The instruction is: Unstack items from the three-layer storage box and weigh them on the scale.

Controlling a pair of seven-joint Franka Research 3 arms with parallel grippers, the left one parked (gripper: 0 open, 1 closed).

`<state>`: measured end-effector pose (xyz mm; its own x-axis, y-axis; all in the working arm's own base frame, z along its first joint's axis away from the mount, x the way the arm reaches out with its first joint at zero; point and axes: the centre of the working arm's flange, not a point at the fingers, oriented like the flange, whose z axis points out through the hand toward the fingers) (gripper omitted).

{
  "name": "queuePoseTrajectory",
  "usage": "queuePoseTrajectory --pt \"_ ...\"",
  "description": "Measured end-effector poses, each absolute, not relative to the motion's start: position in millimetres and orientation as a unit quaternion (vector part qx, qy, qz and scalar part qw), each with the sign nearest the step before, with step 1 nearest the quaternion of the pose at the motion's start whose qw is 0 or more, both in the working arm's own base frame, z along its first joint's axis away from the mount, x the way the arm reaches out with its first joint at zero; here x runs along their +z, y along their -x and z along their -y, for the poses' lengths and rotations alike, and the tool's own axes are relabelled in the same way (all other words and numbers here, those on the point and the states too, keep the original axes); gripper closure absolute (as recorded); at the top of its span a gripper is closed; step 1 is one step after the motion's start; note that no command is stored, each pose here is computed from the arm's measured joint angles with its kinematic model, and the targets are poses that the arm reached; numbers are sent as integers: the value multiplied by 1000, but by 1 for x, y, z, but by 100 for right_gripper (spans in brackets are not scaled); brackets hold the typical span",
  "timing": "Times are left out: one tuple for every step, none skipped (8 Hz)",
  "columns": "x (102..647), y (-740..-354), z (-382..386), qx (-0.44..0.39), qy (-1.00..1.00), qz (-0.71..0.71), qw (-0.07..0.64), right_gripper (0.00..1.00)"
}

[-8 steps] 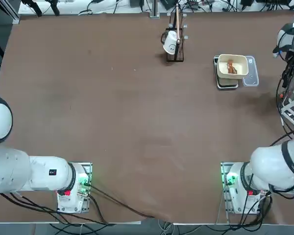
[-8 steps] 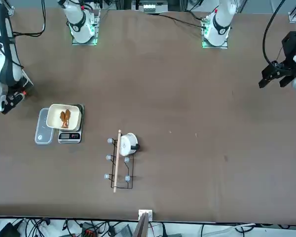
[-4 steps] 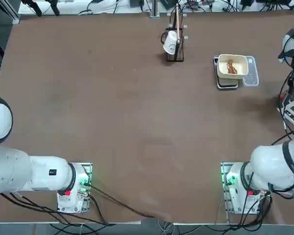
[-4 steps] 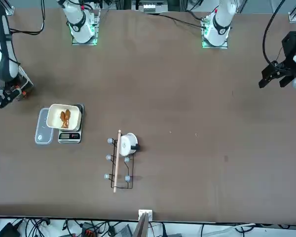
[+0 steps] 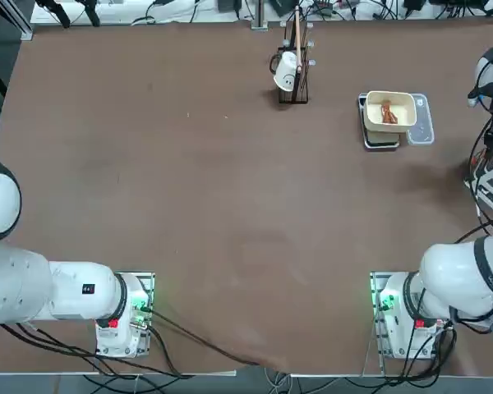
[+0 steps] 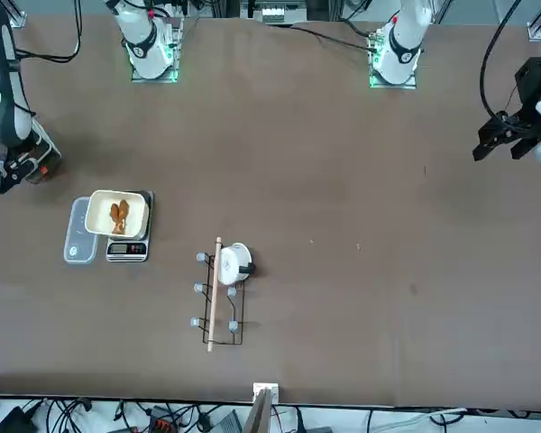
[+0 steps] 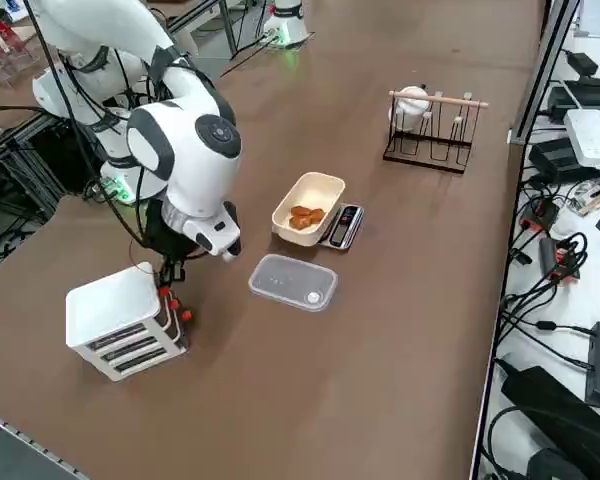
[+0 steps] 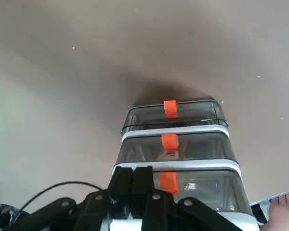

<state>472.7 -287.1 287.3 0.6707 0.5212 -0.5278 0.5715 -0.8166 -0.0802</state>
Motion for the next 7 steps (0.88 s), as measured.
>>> queuePoseTrajectory --pt "296 -476 283 -259 -920 -292 41 94" --pt "307 -487 272 -230 -931 -283 28 78" --pt "319 -500 258 -204 -938 -280 21 61" --pt "327 -512 245 -193 -938 -288 27 41" --pt "330 -521 233 -199 -929 -308 45 32" --pt "325 -524 227 -220 -918 -323 75 40" --pt "310 -525 229 -240 -907 -331 97 45"
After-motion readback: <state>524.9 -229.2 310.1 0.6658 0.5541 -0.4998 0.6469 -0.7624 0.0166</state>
